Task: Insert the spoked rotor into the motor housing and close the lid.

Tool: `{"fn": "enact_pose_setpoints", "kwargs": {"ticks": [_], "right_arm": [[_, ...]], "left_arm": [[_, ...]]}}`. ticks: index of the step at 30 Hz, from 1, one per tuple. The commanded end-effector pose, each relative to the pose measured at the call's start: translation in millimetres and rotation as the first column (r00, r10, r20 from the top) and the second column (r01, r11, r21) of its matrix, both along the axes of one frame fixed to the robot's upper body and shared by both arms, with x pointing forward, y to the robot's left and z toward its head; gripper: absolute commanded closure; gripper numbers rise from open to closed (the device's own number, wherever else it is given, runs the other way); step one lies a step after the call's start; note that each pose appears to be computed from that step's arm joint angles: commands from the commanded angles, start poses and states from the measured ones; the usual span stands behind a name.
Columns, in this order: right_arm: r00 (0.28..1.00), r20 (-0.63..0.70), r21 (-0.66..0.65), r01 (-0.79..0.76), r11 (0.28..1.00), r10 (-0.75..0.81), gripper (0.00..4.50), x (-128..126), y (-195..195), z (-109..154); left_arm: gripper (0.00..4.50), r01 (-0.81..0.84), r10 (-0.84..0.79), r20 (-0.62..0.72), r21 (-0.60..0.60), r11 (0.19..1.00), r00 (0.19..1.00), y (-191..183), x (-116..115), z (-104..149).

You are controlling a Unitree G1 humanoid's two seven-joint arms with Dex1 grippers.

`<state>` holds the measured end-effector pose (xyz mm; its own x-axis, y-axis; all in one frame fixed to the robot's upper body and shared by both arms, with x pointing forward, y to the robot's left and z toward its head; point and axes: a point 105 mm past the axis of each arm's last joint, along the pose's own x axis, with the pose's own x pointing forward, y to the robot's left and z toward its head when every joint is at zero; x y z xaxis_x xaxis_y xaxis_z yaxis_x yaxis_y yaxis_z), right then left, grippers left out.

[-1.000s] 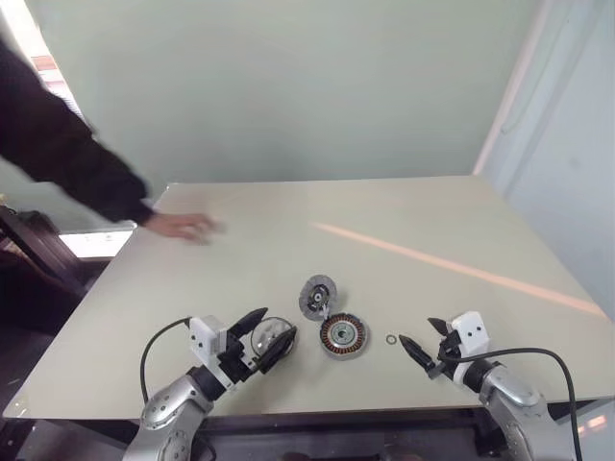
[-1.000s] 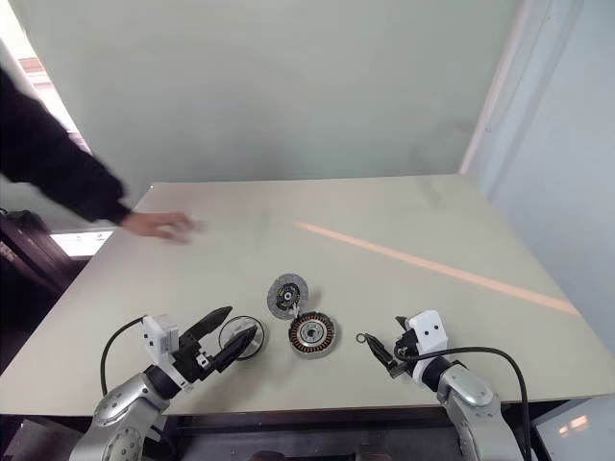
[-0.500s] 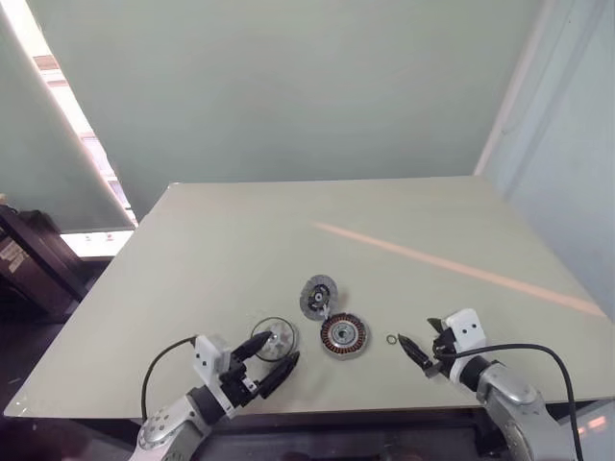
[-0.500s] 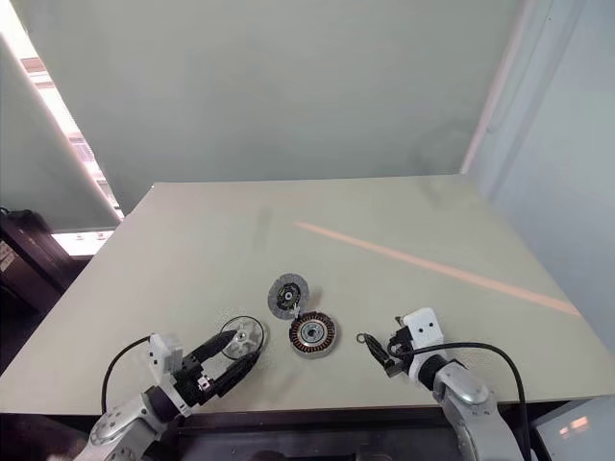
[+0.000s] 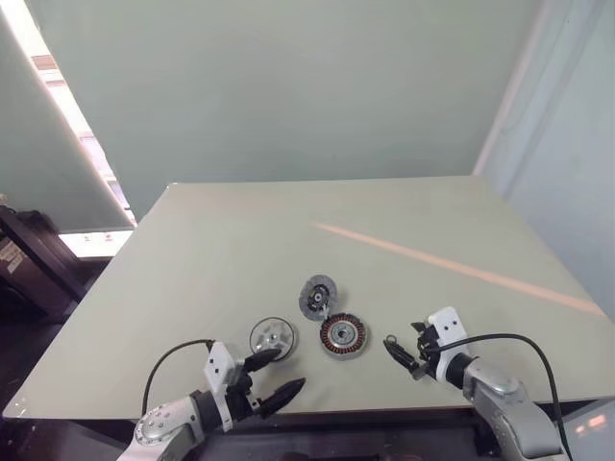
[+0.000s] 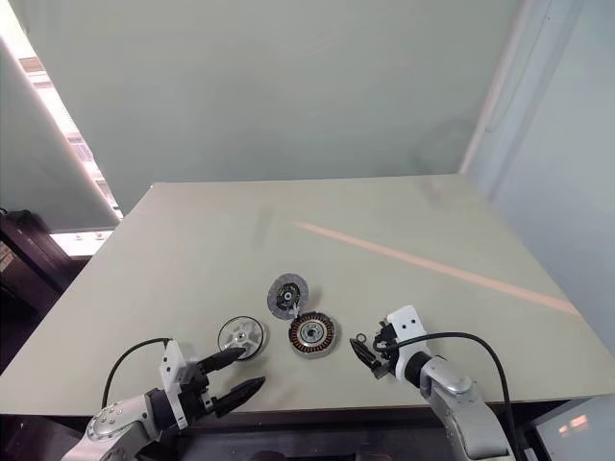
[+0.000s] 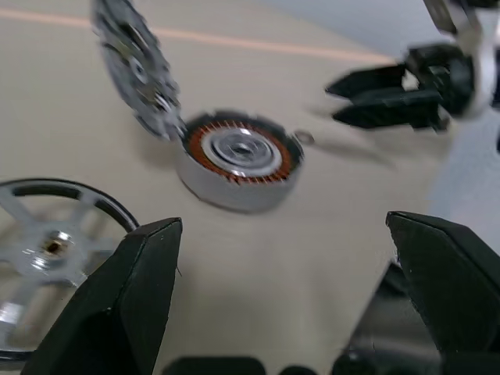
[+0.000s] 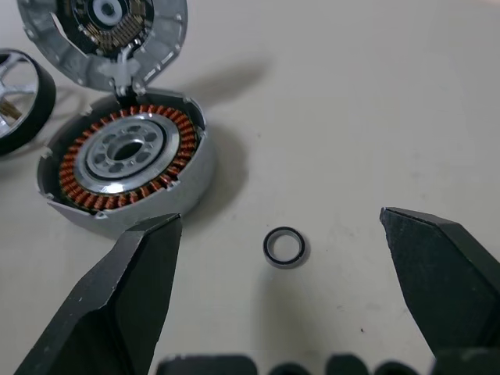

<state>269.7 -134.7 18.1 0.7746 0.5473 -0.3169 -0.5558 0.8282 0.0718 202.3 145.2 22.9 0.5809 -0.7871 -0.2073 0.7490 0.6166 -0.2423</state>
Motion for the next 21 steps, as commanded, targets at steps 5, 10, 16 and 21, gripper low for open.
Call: {"fn": "enact_pose_setpoints", "kwargs": {"ticks": [5,10,16,21], "right_arm": [[1.0,0.024,-0.008,-0.014,1.0,0.014,0.06,9.2,9.1,-3.8],[1.0,0.026,-0.004,-0.012,1.0,0.012,0.06,12.7,11.1,-8.8],[1.0,0.026,-0.002,-0.006,1.0,0.006,0.06,14.8,10.6,-14.5],[1.0,0.027,-0.011,-0.006,1.0,0.006,0.06,16.3,11.7,-19.3]], "left_arm": [[0.0,0.025,-0.025,0.059,0.001,1.0,0.998,-4.0,7.2,9.3],[0.0,0.031,-0.031,0.066,0.0,1.0,0.997,-5.3,8.7,9.7],[0.0,0.034,-0.034,0.07,0.002,0.999,0.997,-5.5,9.2,9.9],[0.0,0.035,-0.035,0.073,0.005,0.999,0.997,-6.0,8.8,10.0]]}}
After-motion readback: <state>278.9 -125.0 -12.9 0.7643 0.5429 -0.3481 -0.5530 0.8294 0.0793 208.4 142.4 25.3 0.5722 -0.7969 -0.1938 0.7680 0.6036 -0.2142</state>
